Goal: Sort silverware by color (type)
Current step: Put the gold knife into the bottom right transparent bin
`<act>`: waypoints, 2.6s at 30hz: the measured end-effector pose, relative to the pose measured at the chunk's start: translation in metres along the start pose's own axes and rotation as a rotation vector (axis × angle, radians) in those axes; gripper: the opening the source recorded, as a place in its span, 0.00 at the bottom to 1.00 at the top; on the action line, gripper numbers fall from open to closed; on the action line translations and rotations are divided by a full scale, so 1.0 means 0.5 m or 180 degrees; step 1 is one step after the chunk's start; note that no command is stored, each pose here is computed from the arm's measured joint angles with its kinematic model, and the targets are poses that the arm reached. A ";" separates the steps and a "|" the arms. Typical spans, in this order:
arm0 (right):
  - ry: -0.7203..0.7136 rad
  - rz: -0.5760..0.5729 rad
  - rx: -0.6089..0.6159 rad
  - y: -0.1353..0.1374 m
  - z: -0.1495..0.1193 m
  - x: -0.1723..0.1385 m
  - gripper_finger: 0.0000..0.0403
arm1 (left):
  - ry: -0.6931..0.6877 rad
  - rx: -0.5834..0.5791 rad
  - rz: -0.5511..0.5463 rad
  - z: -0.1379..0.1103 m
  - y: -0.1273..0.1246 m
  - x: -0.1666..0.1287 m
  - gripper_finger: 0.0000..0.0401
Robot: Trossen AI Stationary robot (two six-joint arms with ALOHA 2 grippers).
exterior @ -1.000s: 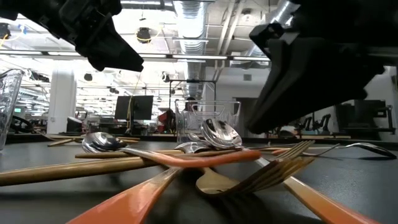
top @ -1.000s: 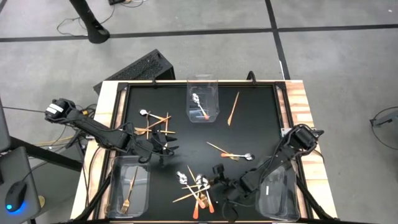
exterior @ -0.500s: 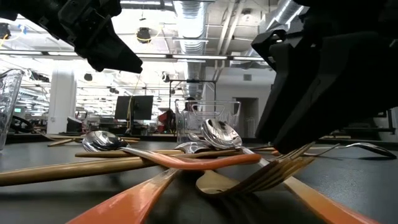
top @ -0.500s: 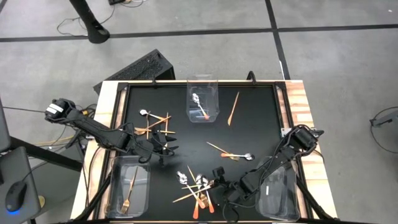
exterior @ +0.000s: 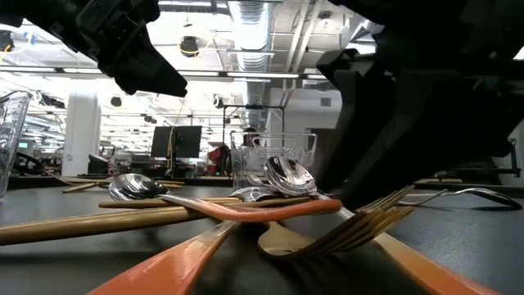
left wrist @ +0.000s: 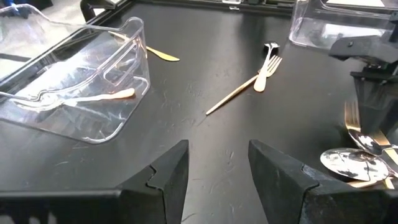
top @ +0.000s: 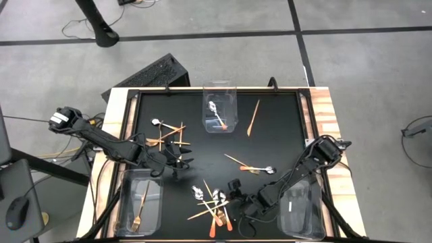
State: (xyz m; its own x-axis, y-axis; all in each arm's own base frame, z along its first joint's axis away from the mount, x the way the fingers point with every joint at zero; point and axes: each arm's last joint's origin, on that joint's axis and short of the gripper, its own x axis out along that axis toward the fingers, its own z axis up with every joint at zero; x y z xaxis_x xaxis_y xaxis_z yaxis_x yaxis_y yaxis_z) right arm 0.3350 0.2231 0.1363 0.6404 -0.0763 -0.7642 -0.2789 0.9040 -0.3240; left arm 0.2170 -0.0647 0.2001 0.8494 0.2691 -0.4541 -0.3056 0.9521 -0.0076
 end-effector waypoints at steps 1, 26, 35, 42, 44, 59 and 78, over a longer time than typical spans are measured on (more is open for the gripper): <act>0.0005 0.0000 -0.0004 0.000 -0.001 0.000 0.33 | 0.0001 0.0002 0.0004 0.000 0.000 0.000 0.39; 0.0237 -0.0034 0.0085 -0.020 -0.001 -0.006 0.01 | 0.0004 0.0042 0.0015 -0.001 0.000 0.000 0.39; 0.1378 0.0173 0.0019 -0.071 0.033 -0.115 0.01 | -0.0027 0.0060 0.0073 0.001 0.001 0.000 0.39; 0.2225 0.0275 -0.0062 -0.115 0.040 -0.196 0.01 | -0.0037 0.0057 0.0091 0.001 0.002 0.000 0.39; 0.2508 0.0208 -0.0139 -0.129 0.038 -0.221 0.01 | -0.0027 0.0065 0.0096 0.000 0.002 0.000 0.39; 0.1793 0.0569 -0.0816 -0.186 0.042 -0.383 0.02 | 0.0067 0.0133 0.0137 -0.007 0.005 0.000 0.39; 0.1677 0.1806 0.0493 -0.202 -0.056 -0.560 0.03 | 0.0014 0.0045 0.0277 -0.004 0.011 0.003 0.39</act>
State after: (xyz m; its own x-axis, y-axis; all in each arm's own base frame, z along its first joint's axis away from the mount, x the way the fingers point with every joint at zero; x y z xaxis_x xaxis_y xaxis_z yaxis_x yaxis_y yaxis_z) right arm 0.1639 0.1413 0.3672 -0.0041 0.2600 -0.9656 -0.3339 0.9098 0.2464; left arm 0.2157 -0.0595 0.1979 0.8180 0.3501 -0.4565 -0.3719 0.9272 0.0447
